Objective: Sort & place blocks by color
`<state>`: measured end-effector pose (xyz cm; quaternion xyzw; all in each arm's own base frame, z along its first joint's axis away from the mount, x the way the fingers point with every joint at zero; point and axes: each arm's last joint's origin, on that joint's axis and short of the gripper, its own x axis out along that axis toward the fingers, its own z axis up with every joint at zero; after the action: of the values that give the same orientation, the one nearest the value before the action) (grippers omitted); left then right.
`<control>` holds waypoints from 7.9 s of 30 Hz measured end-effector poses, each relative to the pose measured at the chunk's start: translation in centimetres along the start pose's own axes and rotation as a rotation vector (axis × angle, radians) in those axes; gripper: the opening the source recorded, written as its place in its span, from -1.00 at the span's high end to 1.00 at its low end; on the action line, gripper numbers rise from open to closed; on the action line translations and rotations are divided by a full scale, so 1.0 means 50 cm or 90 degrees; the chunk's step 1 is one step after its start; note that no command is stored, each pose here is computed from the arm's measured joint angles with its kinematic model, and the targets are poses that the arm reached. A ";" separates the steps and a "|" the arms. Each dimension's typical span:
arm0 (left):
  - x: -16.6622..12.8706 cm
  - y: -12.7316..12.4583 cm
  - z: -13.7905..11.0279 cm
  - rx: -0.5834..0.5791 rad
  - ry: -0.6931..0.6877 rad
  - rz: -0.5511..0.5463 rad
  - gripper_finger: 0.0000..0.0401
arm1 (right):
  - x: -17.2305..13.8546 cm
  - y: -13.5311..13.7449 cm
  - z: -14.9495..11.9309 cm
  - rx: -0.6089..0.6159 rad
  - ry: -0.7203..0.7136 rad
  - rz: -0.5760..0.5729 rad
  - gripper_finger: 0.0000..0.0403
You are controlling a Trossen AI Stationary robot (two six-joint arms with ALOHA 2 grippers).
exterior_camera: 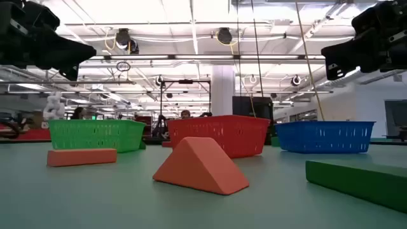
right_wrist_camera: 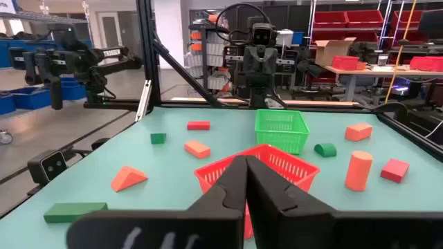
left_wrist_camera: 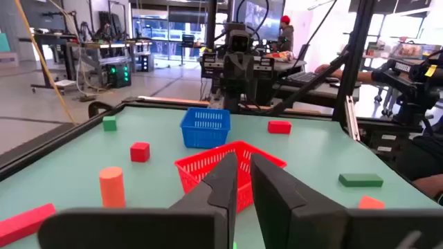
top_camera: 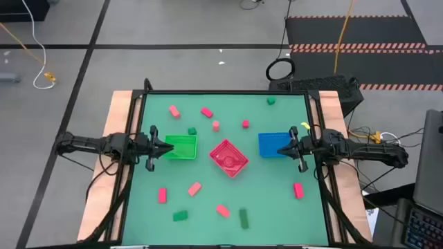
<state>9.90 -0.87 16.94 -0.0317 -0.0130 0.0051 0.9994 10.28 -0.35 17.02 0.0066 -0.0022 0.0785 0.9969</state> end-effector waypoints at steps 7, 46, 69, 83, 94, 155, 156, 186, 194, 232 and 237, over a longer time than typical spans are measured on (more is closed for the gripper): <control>0.000 0.000 0.000 0.000 0.000 0.000 0.77 | 0.000 0.000 0.000 0.000 0.000 0.000 1.00; 0.000 0.000 0.000 0.000 0.000 -0.001 0.77 | 0.000 0.000 0.000 0.000 0.000 0.000 1.00; 0.000 0.000 0.000 0.000 0.000 -0.003 0.77 | 0.000 0.000 0.000 0.000 0.000 0.000 1.00; 0.000 0.000 0.000 0.000 0.000 0.000 0.77 | 0.000 0.000 0.000 0.000 0.000 0.000 1.00; 0.000 0.000 0.000 0.000 0.000 0.000 0.77 | 0.000 0.000 0.000 0.000 0.000 0.000 1.00; 0.003 0.014 0.122 0.004 -0.187 0.182 0.76 | 0.011 -0.025 0.034 0.003 -0.113 -0.232 1.00; 0.011 0.015 0.127 0.016 -0.158 0.206 0.75 | 0.012 -0.026 0.035 -0.002 -0.118 -0.248 1.00; 0.305 -0.063 0.182 0.057 0.461 0.233 -0.35 | 0.064 -0.043 0.049 -0.054 -0.078 -0.298 -0.07; 0.334 -0.074 0.157 -0.003 0.496 0.265 -0.23 | 0.139 -0.044 0.123 -0.053 0.106 -0.260 -0.11; 0.381 0.064 0.199 0.120 0.357 0.426 -0.17 | 0.322 -0.320 0.098 -0.027 0.529 -0.349 -0.10; 0.389 0.091 0.223 0.105 0.291 0.401 -0.17 | 0.315 -0.339 0.101 0.014 0.493 -0.348 -0.10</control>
<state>29.02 4.59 28.26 0.0462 0.2208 0.3049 0.9253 28.46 -14.69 21.96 -0.0122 0.3723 -0.1902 0.9083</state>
